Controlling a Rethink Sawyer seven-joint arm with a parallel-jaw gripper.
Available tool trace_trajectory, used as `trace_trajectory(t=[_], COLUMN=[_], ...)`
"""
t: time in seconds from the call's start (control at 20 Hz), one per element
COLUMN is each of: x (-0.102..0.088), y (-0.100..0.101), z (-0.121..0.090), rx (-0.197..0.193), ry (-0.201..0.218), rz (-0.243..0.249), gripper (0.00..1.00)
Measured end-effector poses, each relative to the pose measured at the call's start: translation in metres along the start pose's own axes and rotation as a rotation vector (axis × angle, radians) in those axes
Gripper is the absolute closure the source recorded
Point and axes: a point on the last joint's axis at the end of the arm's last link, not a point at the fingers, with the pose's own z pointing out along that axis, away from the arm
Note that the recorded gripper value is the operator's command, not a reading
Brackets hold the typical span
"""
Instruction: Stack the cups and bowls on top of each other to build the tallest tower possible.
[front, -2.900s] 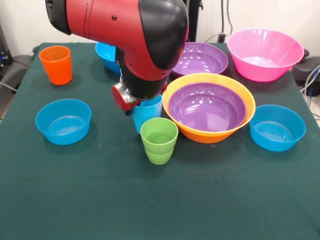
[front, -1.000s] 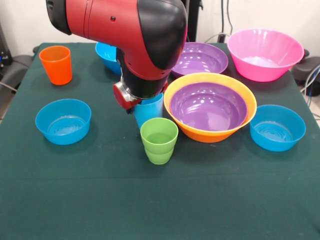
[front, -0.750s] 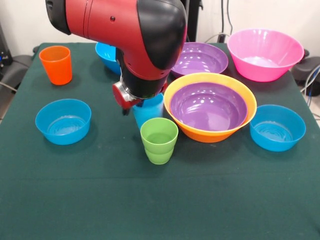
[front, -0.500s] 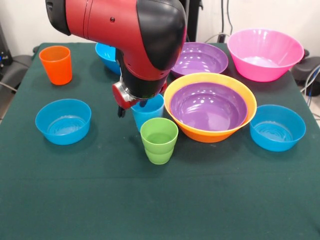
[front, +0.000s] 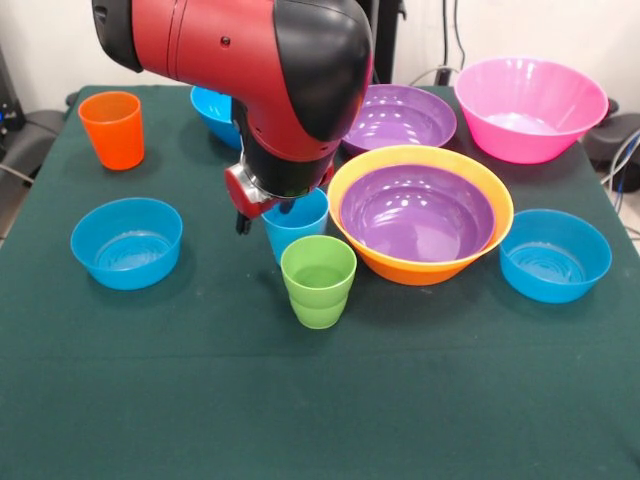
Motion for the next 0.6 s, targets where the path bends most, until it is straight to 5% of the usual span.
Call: trace_trajectory(t=[0.6], x=[0.020], y=[0.008], z=[-0.025], rx=[-0.007], ry=[-0.003], rz=[0.011], gripper=[0.00])
